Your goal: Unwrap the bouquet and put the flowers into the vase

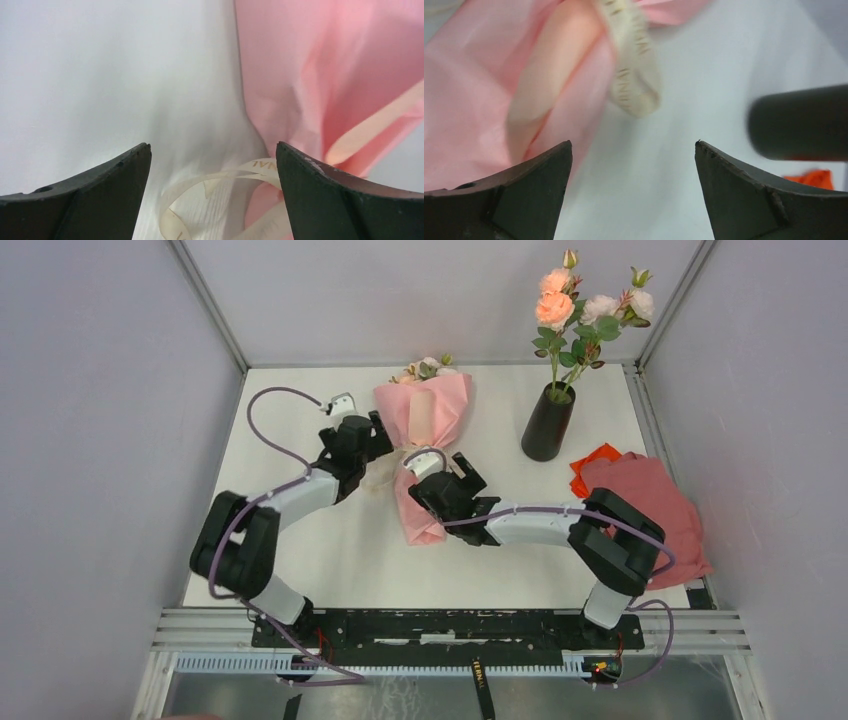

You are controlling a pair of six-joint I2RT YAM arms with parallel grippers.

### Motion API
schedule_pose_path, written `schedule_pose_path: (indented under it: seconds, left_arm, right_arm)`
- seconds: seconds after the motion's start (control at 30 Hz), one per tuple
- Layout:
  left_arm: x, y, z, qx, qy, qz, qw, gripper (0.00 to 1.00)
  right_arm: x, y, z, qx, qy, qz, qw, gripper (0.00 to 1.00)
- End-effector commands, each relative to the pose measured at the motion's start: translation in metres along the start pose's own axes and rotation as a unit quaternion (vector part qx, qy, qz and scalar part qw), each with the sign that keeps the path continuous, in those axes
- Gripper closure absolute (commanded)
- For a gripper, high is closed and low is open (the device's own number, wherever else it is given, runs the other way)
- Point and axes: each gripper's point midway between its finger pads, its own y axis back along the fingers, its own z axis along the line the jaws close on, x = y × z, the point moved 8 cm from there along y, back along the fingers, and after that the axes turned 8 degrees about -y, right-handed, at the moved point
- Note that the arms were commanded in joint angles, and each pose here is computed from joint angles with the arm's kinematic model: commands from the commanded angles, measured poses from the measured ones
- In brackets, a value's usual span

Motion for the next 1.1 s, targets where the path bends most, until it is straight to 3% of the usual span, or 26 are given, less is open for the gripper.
schedule_pose_path:
  seconds: [0.0,0.07,0.13,0.23,0.43,0.7,0.8,1.07]
  left_arm:
    - [-0.060,0.049,0.014,-0.055,0.024,-0.132,0.989,0.00]
    - [-0.065,0.059,0.022,-0.082,0.041,-0.134,0.987,0.00]
    - [-0.058,0.058,0.032,-0.134,0.097,-0.094,0.982,0.00]
    - [-0.047,0.043,0.022,-0.087,0.050,-0.039,0.994,0.02]
    - [-0.019,0.020,-0.003,0.013,0.049,0.017,0.999,0.02]
    - [-0.036,0.013,-0.036,0.118,0.064,0.016,0.991,0.05]
    - [-0.038,0.012,-0.038,0.126,0.068,0.015,0.990,0.06]
    - [-0.034,0.012,-0.043,0.141,0.064,0.017,0.988,0.08]
  right_arm:
    - [-0.033,0.023,-0.060,0.183,-0.091,-0.051,0.978,0.02]
    - [-0.044,0.016,-0.065,0.119,-0.116,-0.056,0.984,0.06]
    - [-0.058,0.011,-0.069,0.057,-0.148,-0.068,0.985,0.11]
    - [-0.081,0.004,-0.079,-0.010,-0.184,-0.083,0.979,0.14]
    - [-0.089,-0.020,-0.075,-0.147,-0.191,-0.069,0.968,0.25]
    - [-0.044,-0.049,-0.058,-0.179,-0.209,-0.011,0.961,0.34]
    - [-0.039,-0.057,-0.065,-0.169,-0.221,-0.007,0.961,0.45]
    - [-0.036,-0.078,-0.089,-0.183,-0.286,-0.017,0.941,0.44]
